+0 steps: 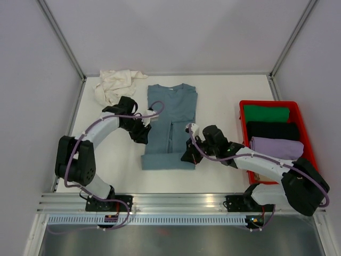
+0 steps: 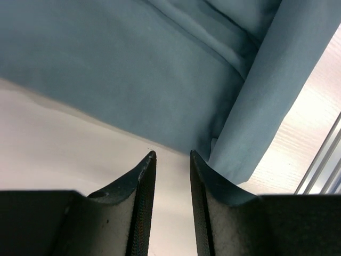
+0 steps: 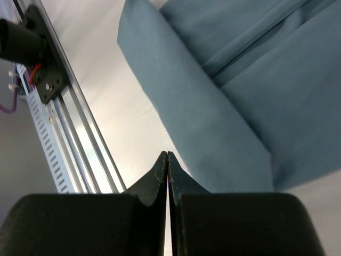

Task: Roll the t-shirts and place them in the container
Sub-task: Roll the tshirt

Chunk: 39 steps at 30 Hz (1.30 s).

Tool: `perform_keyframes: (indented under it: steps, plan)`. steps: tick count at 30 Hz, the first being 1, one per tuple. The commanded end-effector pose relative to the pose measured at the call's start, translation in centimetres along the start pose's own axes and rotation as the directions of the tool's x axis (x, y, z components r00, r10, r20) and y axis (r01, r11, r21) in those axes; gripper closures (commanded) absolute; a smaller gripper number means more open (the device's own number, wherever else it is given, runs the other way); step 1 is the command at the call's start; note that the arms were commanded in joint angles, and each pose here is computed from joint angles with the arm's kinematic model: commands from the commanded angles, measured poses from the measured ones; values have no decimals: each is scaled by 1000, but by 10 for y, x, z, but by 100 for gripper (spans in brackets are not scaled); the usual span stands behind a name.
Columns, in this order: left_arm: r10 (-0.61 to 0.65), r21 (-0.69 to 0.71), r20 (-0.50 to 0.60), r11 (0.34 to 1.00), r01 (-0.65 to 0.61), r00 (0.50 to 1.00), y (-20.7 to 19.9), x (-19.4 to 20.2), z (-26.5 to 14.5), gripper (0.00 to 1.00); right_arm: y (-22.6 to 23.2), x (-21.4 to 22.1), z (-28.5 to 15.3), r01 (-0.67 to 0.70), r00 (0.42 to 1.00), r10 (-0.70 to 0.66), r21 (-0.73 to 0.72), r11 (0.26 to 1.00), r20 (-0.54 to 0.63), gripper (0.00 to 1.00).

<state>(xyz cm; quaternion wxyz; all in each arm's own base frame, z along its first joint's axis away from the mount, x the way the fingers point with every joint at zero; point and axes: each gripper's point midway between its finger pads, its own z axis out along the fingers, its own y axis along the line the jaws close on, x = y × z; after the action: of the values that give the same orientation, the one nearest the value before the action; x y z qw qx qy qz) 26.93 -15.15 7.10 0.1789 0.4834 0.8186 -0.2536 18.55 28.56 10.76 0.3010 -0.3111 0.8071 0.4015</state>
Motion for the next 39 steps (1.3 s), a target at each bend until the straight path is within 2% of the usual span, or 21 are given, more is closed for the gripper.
perform_keyframes:
  steps: [1, 3, 5, 7, 8, 9, 11, 12, 14, 20, 21, 23, 29, 37, 38, 39]
  plan:
    - [53, -124, 117, 992, -38, 992, 3, -37, -38, 63, 21, -9, 17, 20, 999, -15, -89, 996, 50, 98]
    - [64, -126, 123, 991, -49, 990, -7, -37, -41, 62, 14, -10, 23, 20, 998, -16, -56, 998, 64, 100]
    - [90, -111, 104, 991, -78, 991, -27, -28, -36, 57, -1, -11, 28, 20, 997, -20, 9, 1000, 77, 100]
    - [109, -114, 22, 988, -106, 994, -38, -4, -24, 54, -10, -6, 33, 5, 999, -7, 42, 999, 53, 100]
    - [162, -99, -25, 981, -164, 986, -49, 2, -14, 54, -17, 4, 38, -11, 1000, 10, 63, 998, 20, 100]
    - [177, -117, -101, 975, -188, 979, -49, 20, -7, 53, -24, 9, 39, -21, 1000, 20, 91, 996, 8, 100]
    - [239, -123, -146, 958, -257, 960, -56, 24, 2, 53, -35, 19, 42, -52, 999, 54, 131, 990, -9, 100]
    - [249, -137, -148, 953, -269, 957, -55, 24, 5, 53, -39, 23, 42, -62, 998, 64, 150, 987, -12, 100]
    - [270, -149, -145, 945, -290, 952, -55, 20, 6, 45, -50, 29, 42, -98, 995, 103, 183, 978, -17, 100]
    - [395, -162, -181, 891, -424, 901, -60, 10, 17, 42, -69, 37, 34, -198, 980, 196, 249, 948, 34, 100]
    - [409, -156, -181, 886, -436, 895, -62, 11, 21, 34, -71, 40, 33, -210, 978, 207, 252, 945, 38, 100]
    - [453, -136, -188, 867, -480, 871, -69, 13, 30, 31, -71, 41, 32, -211, 977, 208, 248, 946, 39, 100]
    - [532, -140, -226, 812, -567, 816, -70, 25, 51, 30, -71, 35, 30, -177, 984, 172, 253, 951, 43, 100]
    - [568, -77, -242, 797, -600, 786, -85, 48, 68, 29, -69, 29, 25, -158, 987, 147, 249, 956, 59, 99]
    - [567, -83, -258, 794, -602, 782, -83, 55, 69, 30, -69, 29, 24, -142, 990, 133, 250, 958, 55, 99]
    - [559, -154, -269, 779, -608, 784, -71, 47, 69, 35, -68, 29, 23, -134, 991, 124, 249, 959, 54, 99]
